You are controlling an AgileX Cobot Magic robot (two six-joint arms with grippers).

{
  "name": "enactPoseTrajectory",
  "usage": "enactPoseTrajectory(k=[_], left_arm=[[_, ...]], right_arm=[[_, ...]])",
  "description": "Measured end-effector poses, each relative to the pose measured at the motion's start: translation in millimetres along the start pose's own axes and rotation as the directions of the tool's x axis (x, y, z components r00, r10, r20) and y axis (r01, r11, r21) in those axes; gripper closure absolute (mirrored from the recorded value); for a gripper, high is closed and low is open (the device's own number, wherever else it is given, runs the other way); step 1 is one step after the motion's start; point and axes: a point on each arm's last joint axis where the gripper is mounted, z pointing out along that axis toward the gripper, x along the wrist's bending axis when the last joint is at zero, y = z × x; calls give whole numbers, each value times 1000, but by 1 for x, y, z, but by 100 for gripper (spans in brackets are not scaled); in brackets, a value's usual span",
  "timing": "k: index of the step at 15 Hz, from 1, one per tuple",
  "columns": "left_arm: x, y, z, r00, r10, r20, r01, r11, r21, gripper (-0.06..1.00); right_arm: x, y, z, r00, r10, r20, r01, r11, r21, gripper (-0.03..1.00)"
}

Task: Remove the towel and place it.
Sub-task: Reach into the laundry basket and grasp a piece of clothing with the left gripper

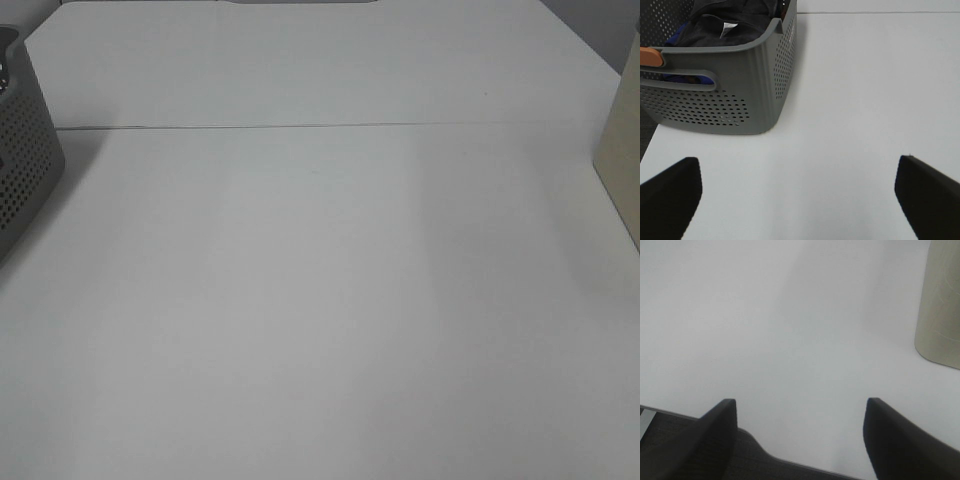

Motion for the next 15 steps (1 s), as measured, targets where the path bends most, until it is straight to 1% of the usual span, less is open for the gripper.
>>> enactPoseTrajectory(k=[15], left_arm=[[0, 0, 0, 1000, 0, 0, 0, 1000, 0, -5]], right_arm=[[0, 0, 0, 1000, 0, 0, 0, 1000, 0, 28]])
